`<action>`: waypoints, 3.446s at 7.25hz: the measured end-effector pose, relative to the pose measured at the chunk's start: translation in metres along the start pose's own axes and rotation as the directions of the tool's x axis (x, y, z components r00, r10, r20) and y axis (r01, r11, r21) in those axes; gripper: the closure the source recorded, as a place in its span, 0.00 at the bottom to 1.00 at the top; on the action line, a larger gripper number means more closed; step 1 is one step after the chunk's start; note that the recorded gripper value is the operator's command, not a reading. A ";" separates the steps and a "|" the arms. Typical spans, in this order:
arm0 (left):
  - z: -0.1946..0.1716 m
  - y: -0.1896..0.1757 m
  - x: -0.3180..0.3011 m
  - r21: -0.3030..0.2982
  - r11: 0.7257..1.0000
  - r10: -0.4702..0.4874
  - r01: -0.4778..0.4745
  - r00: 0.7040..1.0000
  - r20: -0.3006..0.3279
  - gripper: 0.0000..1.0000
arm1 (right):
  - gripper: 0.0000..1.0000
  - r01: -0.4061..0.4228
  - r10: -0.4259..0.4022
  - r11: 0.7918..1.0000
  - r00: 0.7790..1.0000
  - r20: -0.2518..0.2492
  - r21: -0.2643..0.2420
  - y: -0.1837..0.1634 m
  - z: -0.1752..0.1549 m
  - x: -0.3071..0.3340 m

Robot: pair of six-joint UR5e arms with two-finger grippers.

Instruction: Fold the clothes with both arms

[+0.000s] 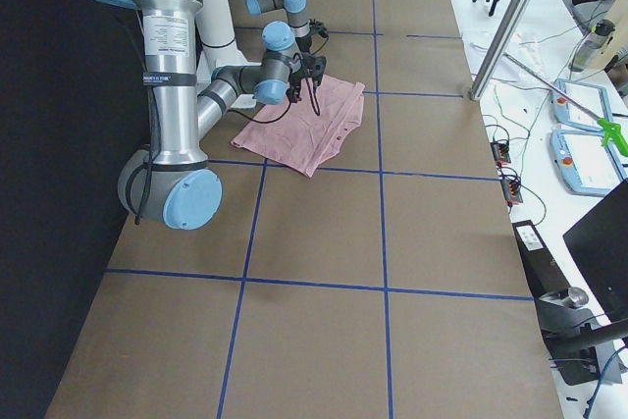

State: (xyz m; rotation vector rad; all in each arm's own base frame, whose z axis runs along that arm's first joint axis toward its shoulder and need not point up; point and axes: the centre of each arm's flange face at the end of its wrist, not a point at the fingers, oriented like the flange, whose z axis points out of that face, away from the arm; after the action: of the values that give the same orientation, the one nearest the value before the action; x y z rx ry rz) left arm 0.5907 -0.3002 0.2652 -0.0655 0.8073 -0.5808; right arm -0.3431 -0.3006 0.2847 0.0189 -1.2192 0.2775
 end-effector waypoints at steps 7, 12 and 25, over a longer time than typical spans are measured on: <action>-0.007 0.002 0.003 -0.006 1.000 0.008 -0.008 1.000 -0.012 1.00 | 0.00 -0.009 0.009 1.000 1.000 -0.004 0.002 -0.004 -0.005 0.004; -0.020 -0.006 0.007 -0.007 1.000 0.010 -0.010 0.999 -0.033 1.00 | 0.00 -0.016 0.016 1.000 1.000 -0.015 0.013 -0.006 -0.001 0.008; 0.024 -0.310 0.145 0.422 0.893 0.240 -0.160 0.960 -0.144 1.00 | 0.00 -0.023 0.023 1.000 0.999 -0.033 0.020 -0.010 0.016 0.010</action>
State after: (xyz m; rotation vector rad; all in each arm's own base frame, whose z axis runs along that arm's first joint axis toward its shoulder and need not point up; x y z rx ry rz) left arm 0.5425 -0.6398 0.2701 0.4610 0.8539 -0.5530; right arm -0.3521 -0.3109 0.3008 0.0169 -1.1844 0.3083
